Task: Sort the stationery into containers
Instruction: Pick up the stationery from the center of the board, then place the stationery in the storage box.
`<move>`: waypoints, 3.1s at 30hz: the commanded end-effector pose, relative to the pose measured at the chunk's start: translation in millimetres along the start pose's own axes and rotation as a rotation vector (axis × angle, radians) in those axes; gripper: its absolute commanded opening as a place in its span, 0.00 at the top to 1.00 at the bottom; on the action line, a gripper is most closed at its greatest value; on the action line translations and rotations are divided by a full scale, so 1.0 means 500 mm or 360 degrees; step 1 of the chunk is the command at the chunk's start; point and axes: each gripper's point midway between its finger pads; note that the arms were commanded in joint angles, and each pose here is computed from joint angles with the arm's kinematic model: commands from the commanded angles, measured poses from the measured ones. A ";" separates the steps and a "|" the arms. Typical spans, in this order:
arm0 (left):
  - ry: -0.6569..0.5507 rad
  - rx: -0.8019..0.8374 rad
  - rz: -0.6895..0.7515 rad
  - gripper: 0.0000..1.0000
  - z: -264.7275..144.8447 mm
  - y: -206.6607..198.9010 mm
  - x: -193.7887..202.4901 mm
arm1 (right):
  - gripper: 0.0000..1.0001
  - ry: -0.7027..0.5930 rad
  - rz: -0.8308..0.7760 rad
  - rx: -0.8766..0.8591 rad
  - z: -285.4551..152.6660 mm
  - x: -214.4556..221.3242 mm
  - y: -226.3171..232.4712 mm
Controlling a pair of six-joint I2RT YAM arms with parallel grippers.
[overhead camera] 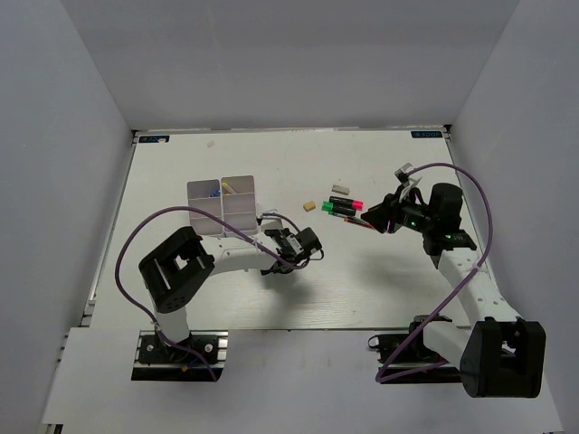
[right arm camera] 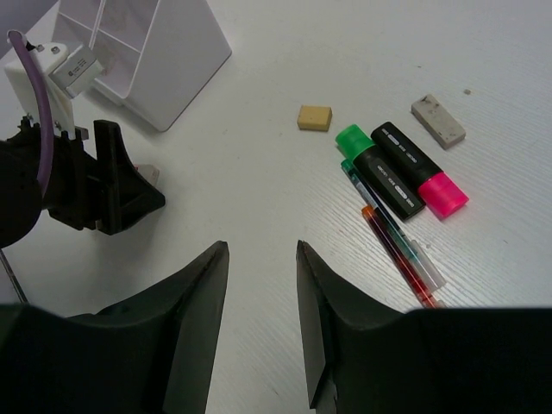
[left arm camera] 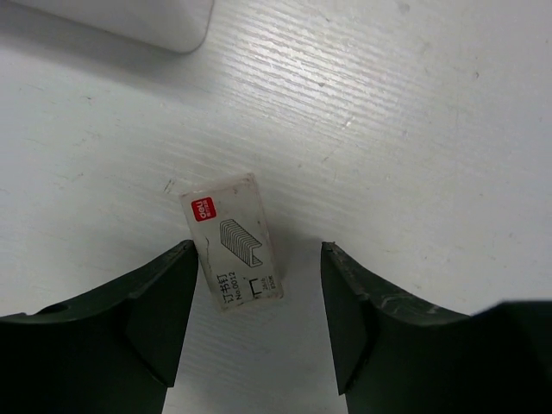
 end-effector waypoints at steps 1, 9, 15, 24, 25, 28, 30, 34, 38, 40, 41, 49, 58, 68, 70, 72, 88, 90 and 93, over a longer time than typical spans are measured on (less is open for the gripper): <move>-0.0121 -0.0024 -0.0068 0.31 0.008 0.009 -0.021 | 0.56 -0.0073 -0.0056 -0.0025 -0.006 -0.023 0.003; -0.0129 -0.0062 -0.0056 0.57 0.019 0.025 -0.013 | 0.56 -0.0073 -0.0007 -0.0057 -0.007 -0.022 0.005; -0.0081 0.0056 0.0058 0.74 -0.042 -0.010 0.002 | 0.56 -0.0091 0.0003 -0.0045 -0.018 -0.026 -0.003; -0.0334 0.0141 0.0007 0.81 -0.163 0.015 -0.088 | 0.56 -0.0101 -0.0025 -0.0079 -0.022 -0.026 0.004; -0.0388 0.0157 -0.0079 0.81 -0.173 0.023 -0.118 | 0.56 -0.0106 -0.0030 -0.0079 -0.022 -0.028 0.004; -0.0522 0.0168 -0.0217 0.81 -0.177 0.050 -0.168 | 0.56 -0.0103 -0.0025 -0.0091 -0.022 -0.023 0.007; -0.0591 0.0217 -0.0405 0.83 -0.195 0.064 -0.212 | 0.56 -0.0105 -0.0026 -0.0096 -0.022 -0.025 0.007; -0.0710 0.0306 -0.0738 0.84 -0.222 0.098 -0.294 | 0.56 -0.0105 -0.0024 -0.0101 -0.023 -0.023 0.010; -0.0807 0.0327 -0.0972 0.84 -0.233 0.122 -0.361 | 0.56 -0.0106 -0.0014 -0.0111 -0.024 -0.023 0.013; -0.0847 0.0313 -0.1062 0.84 -0.239 0.131 -0.394 | 0.56 -0.0112 -0.0022 -0.0111 -0.025 -0.025 0.014; -0.0863 0.0237 -0.1060 0.84 -0.219 0.141 -0.403 | 0.56 -0.0110 -0.0012 -0.0109 -0.025 -0.024 0.013; -0.0795 0.0002 -0.1191 0.84 -0.120 0.179 -0.440 | 0.56 -0.0114 -0.0020 -0.0104 -0.028 -0.023 0.012; -0.0774 -0.0206 -0.1336 0.84 -0.047 0.242 -0.489 | 0.55 -0.0121 -0.0026 -0.0104 -0.030 -0.024 0.012; -0.0691 -0.0272 -0.1409 0.80 0.011 0.240 -0.475 | 0.55 -0.0113 -0.0004 -0.0110 -0.029 -0.021 0.010; -0.0688 -0.0279 -0.1419 0.78 0.017 0.239 -0.472 | 0.55 -0.0112 -0.0002 -0.0115 -0.029 -0.021 0.011; -0.0690 -0.0297 -0.1438 0.76 0.022 0.248 -0.470 | 0.55 -0.0113 -0.0006 -0.0111 -0.029 -0.020 0.008; -0.0654 -0.0329 -0.1472 0.45 0.034 0.261 -0.449 | 0.54 -0.0104 0.0012 -0.0143 -0.027 -0.017 0.012; -0.0654 -0.0329 -0.1472 0.41 0.034 0.261 -0.449 | 0.54 -0.0103 0.0015 -0.0144 -0.027 -0.017 0.011; -0.0654 -0.0331 -0.1470 0.40 0.028 0.264 -0.449 | 0.52 -0.0107 0.0009 -0.0146 -0.028 -0.020 0.012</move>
Point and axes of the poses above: each gripper's point midway between its finger pads, its own z axis out along the fingers, its own y axis along the line the jaws close on, x = y × z, and after that the axes turned 2 degrees about -z, right-handed
